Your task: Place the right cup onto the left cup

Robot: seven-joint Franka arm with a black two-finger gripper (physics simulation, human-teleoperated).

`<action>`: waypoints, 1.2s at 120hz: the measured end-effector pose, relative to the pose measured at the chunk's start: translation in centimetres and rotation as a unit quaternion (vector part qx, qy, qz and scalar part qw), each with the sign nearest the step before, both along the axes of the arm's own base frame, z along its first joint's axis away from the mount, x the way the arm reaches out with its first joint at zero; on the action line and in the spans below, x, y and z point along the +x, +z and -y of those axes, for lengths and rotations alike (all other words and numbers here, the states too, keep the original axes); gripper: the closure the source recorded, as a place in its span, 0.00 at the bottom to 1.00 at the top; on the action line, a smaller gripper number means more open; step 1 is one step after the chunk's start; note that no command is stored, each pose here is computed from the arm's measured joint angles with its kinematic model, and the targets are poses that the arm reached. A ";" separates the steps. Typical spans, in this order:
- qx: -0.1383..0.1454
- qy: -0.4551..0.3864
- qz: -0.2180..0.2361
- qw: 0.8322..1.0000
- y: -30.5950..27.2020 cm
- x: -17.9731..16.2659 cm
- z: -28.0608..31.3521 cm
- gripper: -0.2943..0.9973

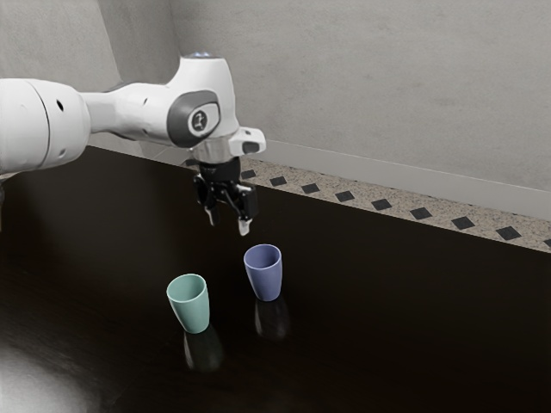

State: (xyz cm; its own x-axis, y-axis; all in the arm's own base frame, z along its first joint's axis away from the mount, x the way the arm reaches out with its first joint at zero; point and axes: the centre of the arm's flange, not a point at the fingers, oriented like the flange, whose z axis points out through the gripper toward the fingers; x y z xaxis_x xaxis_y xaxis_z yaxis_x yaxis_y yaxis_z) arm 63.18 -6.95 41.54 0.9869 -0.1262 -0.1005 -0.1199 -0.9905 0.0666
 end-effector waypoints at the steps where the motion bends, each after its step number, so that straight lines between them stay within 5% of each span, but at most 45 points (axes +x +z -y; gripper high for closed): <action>1: 0.000 0.000 0.000 1.000 -0.1 0.1 0.1 0.35; 95: -0.007 0.006 -0.017 1.000 -9.5 5.0 0.4 0.42; 144: -0.018 0.014 -0.020 1.000 -9.9 5.0 0.1 0.71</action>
